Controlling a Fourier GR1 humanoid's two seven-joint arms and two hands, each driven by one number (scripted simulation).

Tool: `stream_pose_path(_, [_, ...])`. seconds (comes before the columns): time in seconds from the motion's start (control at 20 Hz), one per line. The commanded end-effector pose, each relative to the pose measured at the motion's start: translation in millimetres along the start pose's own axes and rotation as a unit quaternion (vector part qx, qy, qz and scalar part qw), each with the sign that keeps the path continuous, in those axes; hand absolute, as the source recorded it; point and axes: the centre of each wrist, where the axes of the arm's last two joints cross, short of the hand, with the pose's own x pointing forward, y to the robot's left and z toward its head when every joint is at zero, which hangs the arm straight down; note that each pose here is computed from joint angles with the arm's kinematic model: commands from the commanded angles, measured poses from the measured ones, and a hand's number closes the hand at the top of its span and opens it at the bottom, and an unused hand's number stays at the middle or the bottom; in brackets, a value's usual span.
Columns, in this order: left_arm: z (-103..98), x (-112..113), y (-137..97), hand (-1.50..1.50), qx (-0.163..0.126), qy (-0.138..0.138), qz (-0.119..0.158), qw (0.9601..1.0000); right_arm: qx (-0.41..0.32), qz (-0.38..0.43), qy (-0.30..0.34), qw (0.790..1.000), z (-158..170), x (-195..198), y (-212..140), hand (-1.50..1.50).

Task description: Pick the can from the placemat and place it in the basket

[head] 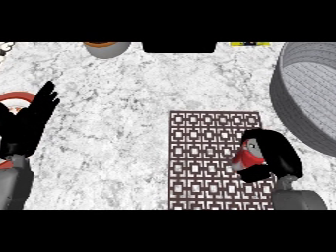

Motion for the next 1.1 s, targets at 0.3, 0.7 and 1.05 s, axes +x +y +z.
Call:
stream_pose_path(0.3, [-8.9,13.7,-25.6,0.0,-0.054,-0.022,-0.004,0.9983,-0.24,-0.176,0.201,0.933,-57.6,56.4,-70.6,1.5])
stream_pose_path(0.7, [-17.0,24.2,-44.1,0.0,-0.074,-0.022,-0.01,0.9969,-0.439,-0.199,0.194,0.854,-92.7,144.1,-116.6,1.5])
stream_pose_path(1.05, [-19.1,16.5,-26.3,0.0,-0.059,-0.014,-0.017,0.998,-0.495,-0.175,0.251,0.813,-115.3,214.0,-153.8,1.5])
